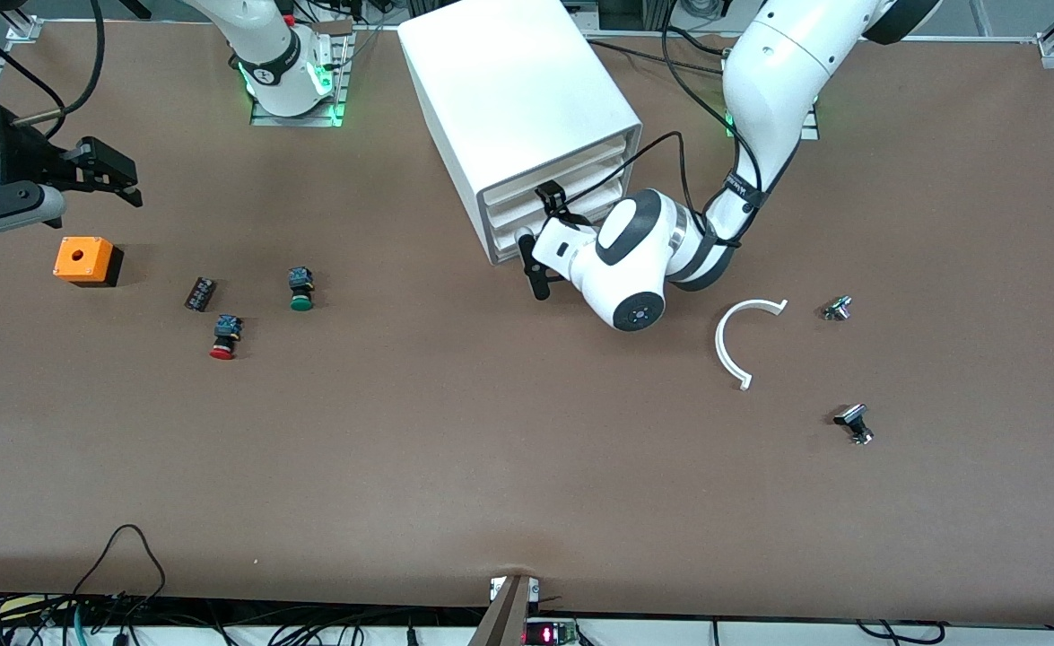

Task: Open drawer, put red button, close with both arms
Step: 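Pull the drawer further open while the right gripper reaches the red button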

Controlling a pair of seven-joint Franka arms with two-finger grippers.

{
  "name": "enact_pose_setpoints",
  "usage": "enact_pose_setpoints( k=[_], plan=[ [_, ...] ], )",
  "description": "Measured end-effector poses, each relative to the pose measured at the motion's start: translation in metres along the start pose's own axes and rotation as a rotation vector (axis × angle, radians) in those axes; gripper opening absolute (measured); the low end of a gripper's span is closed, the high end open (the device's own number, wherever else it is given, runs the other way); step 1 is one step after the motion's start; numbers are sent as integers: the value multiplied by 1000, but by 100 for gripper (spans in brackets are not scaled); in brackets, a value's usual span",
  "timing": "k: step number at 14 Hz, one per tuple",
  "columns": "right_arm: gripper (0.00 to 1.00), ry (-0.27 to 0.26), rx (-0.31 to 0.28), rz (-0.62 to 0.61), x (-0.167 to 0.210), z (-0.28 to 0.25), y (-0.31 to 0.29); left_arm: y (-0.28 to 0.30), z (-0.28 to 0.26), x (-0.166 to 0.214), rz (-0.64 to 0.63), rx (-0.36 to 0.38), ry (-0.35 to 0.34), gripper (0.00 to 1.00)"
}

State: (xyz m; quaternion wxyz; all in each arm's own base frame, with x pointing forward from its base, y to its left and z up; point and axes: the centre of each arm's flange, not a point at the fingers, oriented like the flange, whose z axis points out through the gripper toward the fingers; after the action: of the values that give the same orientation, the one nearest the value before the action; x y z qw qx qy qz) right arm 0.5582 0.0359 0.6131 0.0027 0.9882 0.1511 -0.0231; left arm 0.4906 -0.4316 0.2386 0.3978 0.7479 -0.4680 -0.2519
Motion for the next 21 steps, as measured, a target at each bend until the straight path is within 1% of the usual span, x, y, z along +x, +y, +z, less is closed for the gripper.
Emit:
enact_pose_setpoints(
  k=[2, 3, 5, 7, 10, 16, 18, 21],
  plan=[
    [100, 13, -5, 4, 7, 5, 3, 2, 3, 0, 2, -4, -5, 44],
    [100, 12, -6, 5, 9, 8, 4, 2, 5, 1, 3, -6, -6, 33],
    [100, 5, -5, 5, 12, 13, 4, 4, 4, 1, 5, -9, -6, 17],
    [100, 2, -6, 6, 14, 16, 5, 5, 3, 0, 6, -10, -6, 16],
    [100, -21, -3, 12, 20, 29, 9, 3, 0, -1, 3, -7, -3, 15],
    [100, -112, 6, 9, 43, 82, 11, -10, -22, -10, -14, 21, 18, 15],
    [100, -131, 9, 4, 45, 91, 10, -14, -33, -11, -16, 43, 24, 15],
    [100, -160, 15, -15, 47, 98, 5, -19, -55, -14, -14, 95, 29, 15]
  ],
)
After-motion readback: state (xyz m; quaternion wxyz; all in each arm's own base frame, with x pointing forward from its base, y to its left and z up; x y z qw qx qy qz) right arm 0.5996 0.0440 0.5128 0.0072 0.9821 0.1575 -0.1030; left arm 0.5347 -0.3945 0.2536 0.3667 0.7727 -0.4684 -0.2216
